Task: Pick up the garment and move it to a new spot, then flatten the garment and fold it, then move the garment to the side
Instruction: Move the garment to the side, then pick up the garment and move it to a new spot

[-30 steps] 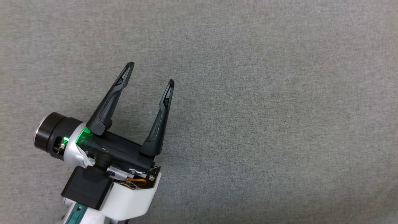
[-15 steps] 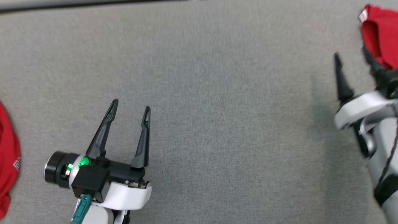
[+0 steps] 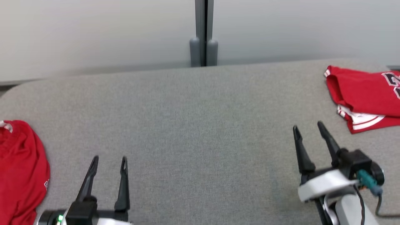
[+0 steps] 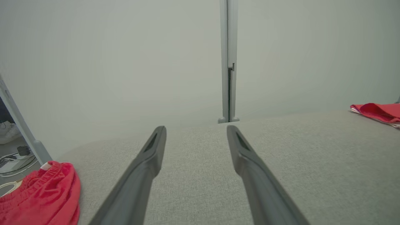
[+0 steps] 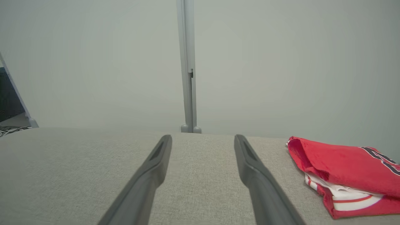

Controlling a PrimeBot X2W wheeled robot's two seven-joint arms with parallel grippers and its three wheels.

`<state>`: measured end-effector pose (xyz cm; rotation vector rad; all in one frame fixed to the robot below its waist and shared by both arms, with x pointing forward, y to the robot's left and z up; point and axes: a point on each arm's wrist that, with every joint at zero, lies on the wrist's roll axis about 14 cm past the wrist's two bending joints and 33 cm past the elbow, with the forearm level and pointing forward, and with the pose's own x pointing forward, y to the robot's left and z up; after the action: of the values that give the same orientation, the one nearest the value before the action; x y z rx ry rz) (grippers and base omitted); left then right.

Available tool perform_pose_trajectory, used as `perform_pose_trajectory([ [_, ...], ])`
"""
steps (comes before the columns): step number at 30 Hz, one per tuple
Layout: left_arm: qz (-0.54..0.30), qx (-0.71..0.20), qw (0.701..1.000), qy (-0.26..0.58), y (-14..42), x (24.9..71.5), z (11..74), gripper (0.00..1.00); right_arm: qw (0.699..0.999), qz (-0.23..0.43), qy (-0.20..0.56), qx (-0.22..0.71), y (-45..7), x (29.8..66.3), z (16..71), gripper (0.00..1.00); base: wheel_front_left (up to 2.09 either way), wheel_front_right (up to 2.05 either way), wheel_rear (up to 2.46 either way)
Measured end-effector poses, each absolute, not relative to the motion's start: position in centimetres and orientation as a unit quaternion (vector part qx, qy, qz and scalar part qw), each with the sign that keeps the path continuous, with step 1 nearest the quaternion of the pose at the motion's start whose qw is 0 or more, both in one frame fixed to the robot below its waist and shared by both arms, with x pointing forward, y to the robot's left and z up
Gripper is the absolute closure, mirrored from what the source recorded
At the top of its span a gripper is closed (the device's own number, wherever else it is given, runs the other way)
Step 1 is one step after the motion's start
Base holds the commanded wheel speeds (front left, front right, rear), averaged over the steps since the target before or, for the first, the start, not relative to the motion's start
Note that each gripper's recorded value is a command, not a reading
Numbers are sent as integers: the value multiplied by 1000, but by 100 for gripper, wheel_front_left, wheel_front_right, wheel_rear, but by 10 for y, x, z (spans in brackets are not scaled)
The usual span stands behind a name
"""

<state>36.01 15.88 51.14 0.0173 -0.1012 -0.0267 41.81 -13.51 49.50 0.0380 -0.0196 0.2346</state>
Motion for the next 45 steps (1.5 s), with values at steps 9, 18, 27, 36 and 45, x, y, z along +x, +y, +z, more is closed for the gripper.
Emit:
perform_pose_trajectory([
  [9, 18, -19, 999, -29, 173, 331, 499, 0, 993, 110, -39, 14, -134, 367, 508, 0, 0, 0, 0],
  [18, 33, -27, 999, -30, 182, 323, 499, 0, 994, 101, -38, 25, -135, 352, 506, 0, 0, 0, 0],
  [27, 34, -26, 999, -25, 183, 322, 495, 0, 993, 110, -35, 28, -128, 351, 504, 0, 0, 0, 0],
  [36, 46, -27, 998, -21, 190, 316, 493, 0, 991, 129, -23, 32, -115, 352, 497, 0, 0, 0, 0],
  [45, 119, -22, 992, -28, 230, 285, 494, 0, 977, 209, -12, 35, -62, 359, 493, 0, 0, 0, 0],
])
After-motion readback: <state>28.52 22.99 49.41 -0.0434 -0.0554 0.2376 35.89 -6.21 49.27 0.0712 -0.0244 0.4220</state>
